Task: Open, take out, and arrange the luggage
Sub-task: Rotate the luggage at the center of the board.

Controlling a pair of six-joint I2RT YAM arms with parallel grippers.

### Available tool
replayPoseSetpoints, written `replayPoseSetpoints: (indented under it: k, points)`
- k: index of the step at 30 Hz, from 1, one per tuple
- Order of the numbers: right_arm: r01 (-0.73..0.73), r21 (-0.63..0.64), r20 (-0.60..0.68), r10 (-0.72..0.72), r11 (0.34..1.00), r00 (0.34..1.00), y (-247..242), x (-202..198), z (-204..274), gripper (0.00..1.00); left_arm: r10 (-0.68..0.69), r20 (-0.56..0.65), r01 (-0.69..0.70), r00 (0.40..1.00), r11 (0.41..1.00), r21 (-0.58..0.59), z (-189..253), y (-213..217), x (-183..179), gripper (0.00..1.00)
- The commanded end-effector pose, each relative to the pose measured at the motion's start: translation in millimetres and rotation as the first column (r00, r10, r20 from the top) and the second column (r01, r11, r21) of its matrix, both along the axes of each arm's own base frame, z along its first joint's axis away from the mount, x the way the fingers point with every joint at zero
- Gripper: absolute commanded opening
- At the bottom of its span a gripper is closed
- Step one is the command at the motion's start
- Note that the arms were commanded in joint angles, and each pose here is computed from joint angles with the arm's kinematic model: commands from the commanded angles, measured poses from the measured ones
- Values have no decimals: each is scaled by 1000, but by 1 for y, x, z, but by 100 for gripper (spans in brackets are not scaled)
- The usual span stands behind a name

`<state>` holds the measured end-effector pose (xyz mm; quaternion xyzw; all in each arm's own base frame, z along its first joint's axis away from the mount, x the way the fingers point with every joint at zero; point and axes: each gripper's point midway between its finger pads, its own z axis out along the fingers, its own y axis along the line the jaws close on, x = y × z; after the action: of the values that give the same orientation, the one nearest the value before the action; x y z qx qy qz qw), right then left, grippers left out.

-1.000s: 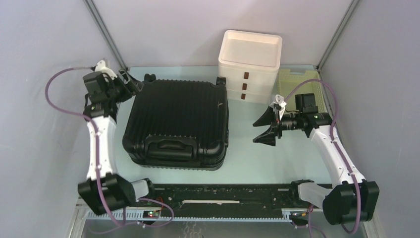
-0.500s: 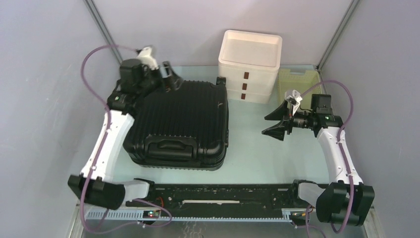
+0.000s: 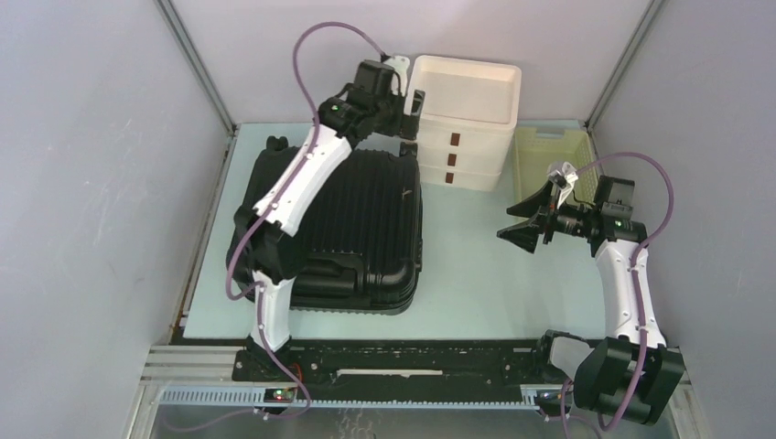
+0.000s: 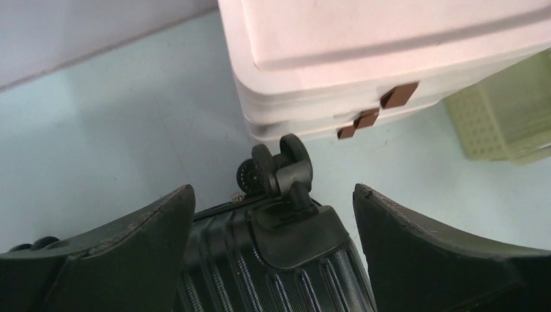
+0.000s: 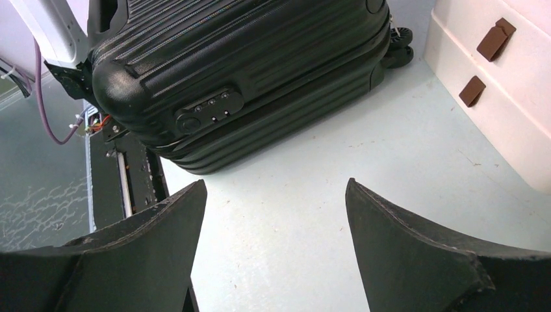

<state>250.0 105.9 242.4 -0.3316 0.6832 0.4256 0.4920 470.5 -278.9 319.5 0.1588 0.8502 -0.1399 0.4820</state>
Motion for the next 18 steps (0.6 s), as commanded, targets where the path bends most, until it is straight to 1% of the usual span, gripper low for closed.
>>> replayPoseSetpoints:
  k: [1, 6, 9, 11, 14, 18]
  points:
    - [18, -6, 9, -18, 1000, 1000, -3, 4, 2, 88, -2, 15, 1, 1000, 998, 69, -2, -3, 2, 96]
    - [19, -5, 4, -19, 1000, 1000, -3, 5, 1, 88, -33, -12, 34, 999, 997, 73, -31, -27, 8, 95]
    - [19, -5, 4, -19, 1000, 1000, -3, 5, 1, 88, -25, -25, 27, 999, 997, 69, -46, -35, 14, 92]
    - [19, -5, 4, -19, 1000, 1000, -3, 5, 1, 88, -14, -34, 17, 999, 997, 69, -57, -39, 18, 87]
    - [17, -4, 3, -17, 1000, 1000, -3, 5, 1, 88, 0, -46, 3, 999, 998, 64, -69, -44, 23, 81]
    - [16, -3, 4, -16, 1000, 1000, -3, 4, 1, 88, 20, -59, -16, 998, 998, 68, -81, -45, 28, 76]
